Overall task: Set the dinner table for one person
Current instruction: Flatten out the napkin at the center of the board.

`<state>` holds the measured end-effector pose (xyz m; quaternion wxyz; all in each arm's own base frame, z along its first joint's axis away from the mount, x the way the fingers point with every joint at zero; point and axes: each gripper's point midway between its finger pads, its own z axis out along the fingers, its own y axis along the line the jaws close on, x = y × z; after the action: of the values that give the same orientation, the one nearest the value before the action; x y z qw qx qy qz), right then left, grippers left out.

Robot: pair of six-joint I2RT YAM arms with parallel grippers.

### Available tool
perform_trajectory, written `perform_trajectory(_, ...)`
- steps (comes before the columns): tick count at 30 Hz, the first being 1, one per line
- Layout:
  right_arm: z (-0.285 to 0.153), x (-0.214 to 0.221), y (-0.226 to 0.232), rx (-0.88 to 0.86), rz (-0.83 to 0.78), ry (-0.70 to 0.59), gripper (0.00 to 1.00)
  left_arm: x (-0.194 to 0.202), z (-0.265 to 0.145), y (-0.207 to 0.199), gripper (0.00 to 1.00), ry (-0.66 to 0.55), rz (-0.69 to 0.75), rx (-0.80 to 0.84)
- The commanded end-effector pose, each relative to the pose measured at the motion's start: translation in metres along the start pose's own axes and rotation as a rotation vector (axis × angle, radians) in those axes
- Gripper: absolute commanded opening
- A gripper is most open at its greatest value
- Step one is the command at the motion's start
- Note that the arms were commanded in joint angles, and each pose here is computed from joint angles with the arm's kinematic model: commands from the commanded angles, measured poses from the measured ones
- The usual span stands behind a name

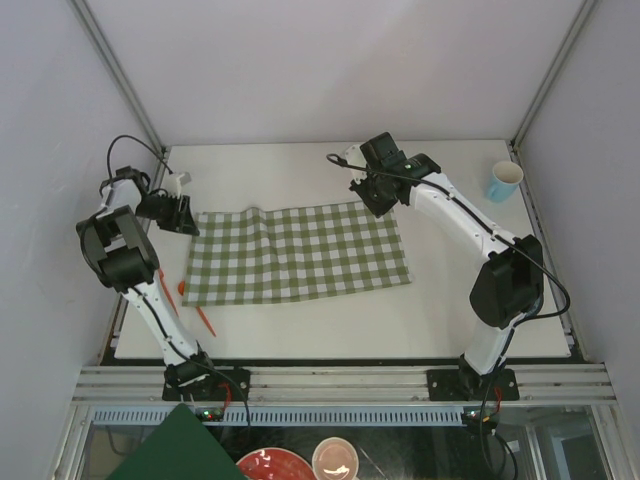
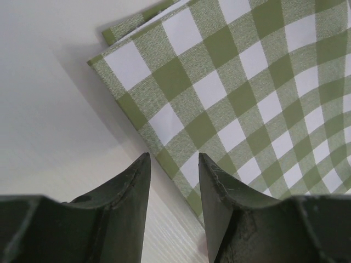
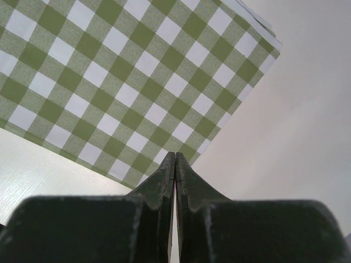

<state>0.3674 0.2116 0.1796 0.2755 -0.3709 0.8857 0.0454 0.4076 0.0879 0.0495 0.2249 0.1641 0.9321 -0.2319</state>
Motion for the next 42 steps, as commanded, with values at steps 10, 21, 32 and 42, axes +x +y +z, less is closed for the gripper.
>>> perform_trajectory(10,-0.022,-0.022,-0.001,0.002,-0.014,-0.09,0.0,-0.019,-0.003,0.01,0.48,0.001,-0.02,0.027)
perform_trajectory(21,-0.022,-0.025,0.003,-0.009,-0.019,-0.09,0.0,-0.012,0.002,-0.003,0.34,0.064,-0.023,0.119)
perform_trajectory(32,-0.024,-0.023,0.006,-0.001,-0.025,-0.088,0.0,-0.005,-0.004,-0.014,0.14,0.059,-0.022,0.12)
perform_trajectory(42,-0.002,-0.011,0.004,-0.001,-0.033,-0.035,0.0,0.01,-0.031,0.0,0.0,0.05,-0.105,-0.024)
